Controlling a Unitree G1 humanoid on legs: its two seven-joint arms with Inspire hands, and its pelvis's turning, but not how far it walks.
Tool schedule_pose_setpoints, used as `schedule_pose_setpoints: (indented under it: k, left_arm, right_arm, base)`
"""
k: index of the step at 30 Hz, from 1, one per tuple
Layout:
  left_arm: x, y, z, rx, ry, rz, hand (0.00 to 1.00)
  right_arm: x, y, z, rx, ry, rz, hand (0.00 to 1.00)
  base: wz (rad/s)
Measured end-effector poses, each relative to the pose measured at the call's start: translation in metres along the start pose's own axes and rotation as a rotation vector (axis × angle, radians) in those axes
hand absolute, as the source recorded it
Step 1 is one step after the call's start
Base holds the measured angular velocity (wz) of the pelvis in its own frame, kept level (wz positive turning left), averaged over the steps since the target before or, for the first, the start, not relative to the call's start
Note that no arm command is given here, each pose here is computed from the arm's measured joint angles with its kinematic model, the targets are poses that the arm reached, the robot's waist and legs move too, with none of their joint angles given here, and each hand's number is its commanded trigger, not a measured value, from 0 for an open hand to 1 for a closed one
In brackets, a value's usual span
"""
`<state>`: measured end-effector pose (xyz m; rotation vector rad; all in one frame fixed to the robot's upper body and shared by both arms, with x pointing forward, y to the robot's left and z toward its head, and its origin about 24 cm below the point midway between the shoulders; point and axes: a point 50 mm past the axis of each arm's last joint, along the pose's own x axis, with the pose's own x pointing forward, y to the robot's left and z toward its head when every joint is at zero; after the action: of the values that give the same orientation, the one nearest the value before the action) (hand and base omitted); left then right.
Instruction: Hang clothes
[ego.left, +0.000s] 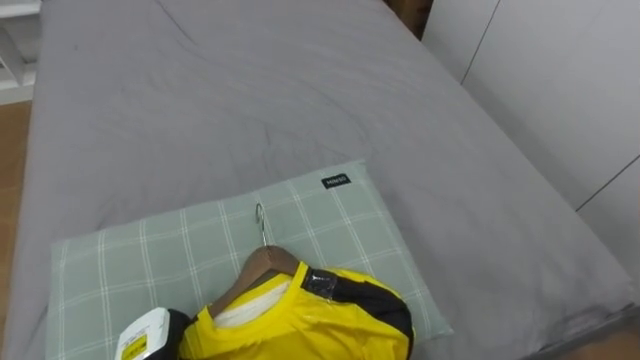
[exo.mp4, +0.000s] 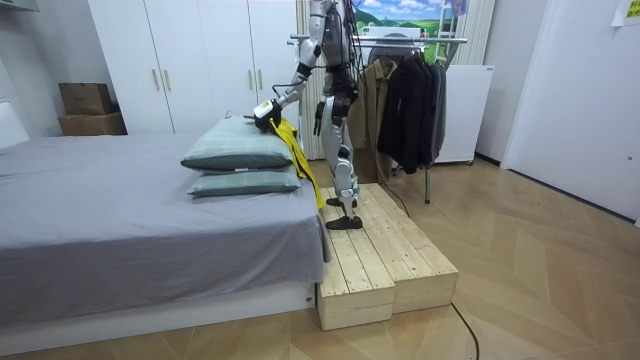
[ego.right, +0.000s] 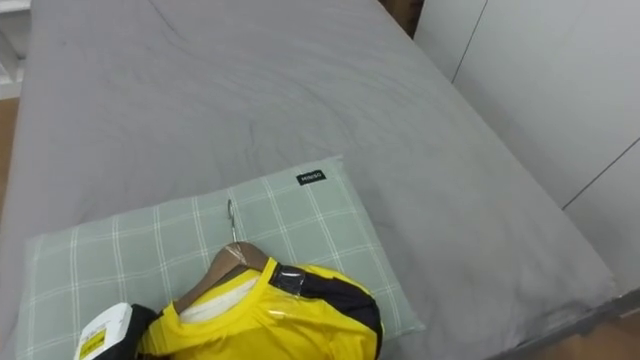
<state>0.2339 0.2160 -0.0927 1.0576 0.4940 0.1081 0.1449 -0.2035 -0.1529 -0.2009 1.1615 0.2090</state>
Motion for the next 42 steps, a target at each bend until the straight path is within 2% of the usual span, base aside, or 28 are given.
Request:
schedule_pose_setpoints:
  k: [14,22,30,38,42]
  left_arm:
    - [-0.022,0.001,-0.01,0.023,-0.098,0.056,1.0]
    - [-0.025,0.006,-0.001,-0.002,-0.155,0.102,1.0]
    - [-0.028,0.012,0.005,-0.031,-0.207,0.141,1.0]
    - [-0.026,0.024,0.002,-0.065,-0.212,0.214,1.0]
    - [-0.026,0.028,0.006,-0.084,-0.226,0.231,1.0]
  right_arm:
    - [-0.008,-0.007,-0.038,0.154,0.051,-0.03,0.0]
    - [-0.011,-0.008,-0.053,0.25,0.067,-0.044,0.0]
    - [-0.012,-0.008,-0.057,0.254,0.065,-0.055,0.0]
    - [-0.014,-0.02,-0.053,0.248,0.047,-0.171,0.0]
    - [-0.015,-0.03,-0.044,0.134,0.031,-0.246,0.0]
  base:
    - [0.03]
    - [0.05]
    - [0.0]
    - [0.0]
    - [-0.04]
